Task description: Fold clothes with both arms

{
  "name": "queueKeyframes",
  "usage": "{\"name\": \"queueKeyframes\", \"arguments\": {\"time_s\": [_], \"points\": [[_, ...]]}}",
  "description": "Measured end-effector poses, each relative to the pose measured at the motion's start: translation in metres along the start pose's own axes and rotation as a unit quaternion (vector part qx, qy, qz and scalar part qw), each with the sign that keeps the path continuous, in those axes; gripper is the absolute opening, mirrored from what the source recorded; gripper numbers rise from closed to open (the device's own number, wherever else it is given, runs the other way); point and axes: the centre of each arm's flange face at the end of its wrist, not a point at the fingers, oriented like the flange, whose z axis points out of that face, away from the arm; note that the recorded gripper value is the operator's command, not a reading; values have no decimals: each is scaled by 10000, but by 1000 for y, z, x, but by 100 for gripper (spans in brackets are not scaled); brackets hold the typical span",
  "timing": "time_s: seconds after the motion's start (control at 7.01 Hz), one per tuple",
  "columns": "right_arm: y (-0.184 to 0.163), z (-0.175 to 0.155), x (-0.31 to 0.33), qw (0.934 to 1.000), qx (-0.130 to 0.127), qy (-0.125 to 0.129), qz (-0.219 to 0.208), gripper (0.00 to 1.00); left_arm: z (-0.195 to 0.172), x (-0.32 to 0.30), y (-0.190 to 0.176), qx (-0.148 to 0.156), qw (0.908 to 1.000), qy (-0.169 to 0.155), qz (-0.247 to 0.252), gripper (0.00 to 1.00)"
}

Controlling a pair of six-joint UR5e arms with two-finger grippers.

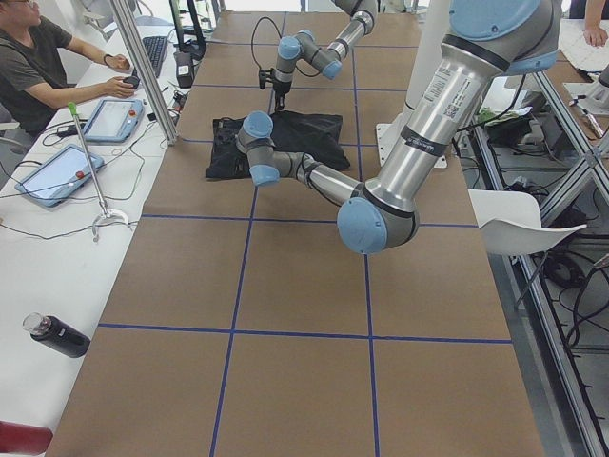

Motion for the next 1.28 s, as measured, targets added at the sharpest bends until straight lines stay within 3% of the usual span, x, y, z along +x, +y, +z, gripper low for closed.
{"name": "queueKeyframes", "arguments": {"time_s": [0.29,0.71,1.28], "points": [[-2,-7,-3,10000,51,-55,16,100,-2,2,1,-29,10000,33,10,100],[-7,-31,-4,9996,207,-211,4,100,-16,14,6,-401,9986,338,95,100],[-33,-28,1,9992,405,-52,53,99,-31,17,5,-315,9962,754,291,100]]}}
